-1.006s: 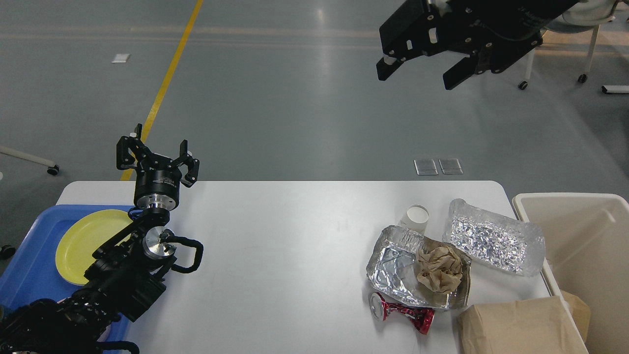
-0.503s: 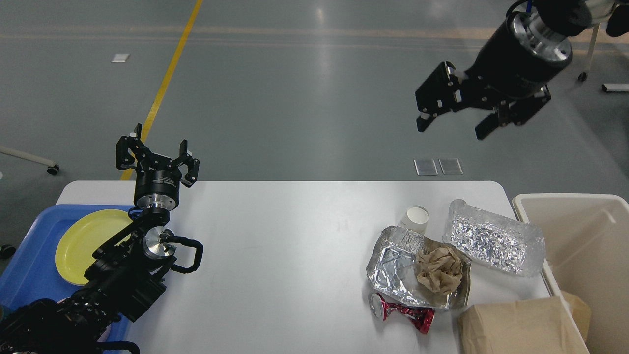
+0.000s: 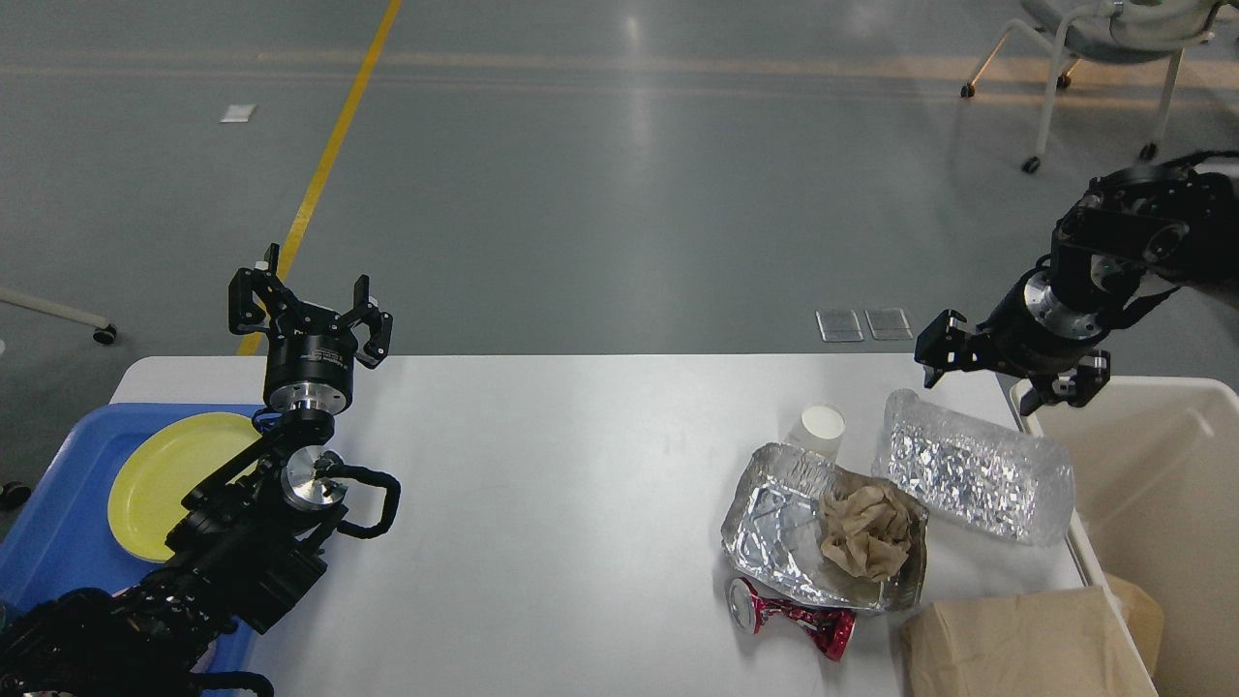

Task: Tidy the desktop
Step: 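Move the right gripper back to the crumpled foil wrapper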

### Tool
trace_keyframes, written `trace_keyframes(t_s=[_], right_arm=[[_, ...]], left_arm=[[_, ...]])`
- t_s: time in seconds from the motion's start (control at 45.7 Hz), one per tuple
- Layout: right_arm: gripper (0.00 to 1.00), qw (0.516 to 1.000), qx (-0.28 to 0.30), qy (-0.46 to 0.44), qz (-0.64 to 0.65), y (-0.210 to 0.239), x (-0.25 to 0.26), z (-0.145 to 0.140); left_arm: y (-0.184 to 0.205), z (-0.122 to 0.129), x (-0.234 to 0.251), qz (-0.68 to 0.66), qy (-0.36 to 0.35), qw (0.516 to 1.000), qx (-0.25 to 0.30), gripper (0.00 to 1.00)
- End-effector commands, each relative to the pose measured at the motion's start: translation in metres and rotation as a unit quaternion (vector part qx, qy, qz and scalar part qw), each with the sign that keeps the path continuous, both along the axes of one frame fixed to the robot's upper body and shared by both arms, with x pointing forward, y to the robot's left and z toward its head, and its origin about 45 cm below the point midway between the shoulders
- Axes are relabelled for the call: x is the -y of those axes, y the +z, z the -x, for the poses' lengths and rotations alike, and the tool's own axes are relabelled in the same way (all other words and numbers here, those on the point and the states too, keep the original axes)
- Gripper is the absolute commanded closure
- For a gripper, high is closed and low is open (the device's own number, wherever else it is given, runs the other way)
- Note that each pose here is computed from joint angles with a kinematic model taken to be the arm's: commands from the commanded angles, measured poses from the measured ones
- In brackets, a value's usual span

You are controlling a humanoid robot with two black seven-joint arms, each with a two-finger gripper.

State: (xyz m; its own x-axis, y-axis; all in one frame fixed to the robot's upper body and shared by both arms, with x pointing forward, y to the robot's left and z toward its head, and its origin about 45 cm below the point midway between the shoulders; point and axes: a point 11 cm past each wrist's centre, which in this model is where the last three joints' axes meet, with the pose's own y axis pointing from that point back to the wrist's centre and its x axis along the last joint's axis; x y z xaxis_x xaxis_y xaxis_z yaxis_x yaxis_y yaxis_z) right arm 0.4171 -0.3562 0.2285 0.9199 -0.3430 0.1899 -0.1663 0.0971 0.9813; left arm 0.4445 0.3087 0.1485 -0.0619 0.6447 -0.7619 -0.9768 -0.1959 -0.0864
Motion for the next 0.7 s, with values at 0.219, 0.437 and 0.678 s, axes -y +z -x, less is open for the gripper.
trace_keyframes(t_s=[0.219, 0.437, 0.678], right_arm=[[0.0, 0.994, -0.01, 0.007, 0.111, -0.072, 0.059, 0.03], [0.0, 0.989, -0.008, -0.005, 0.148, -0.101, 0.088, 0.048], [0.0, 0.986, 0.013, -0.021, 0.167, -0.128, 0.102, 0.066]], left_arm=[[0.0, 0.0, 0.0, 0.0, 0.0, 1.0, 0.0, 0.0], [0.0, 0.0, 0.0, 0.0, 0.0, 1.0, 0.0, 0.0], [0.0, 0.0, 0.0, 0.0, 0.0, 1.0, 0.0, 0.0]])
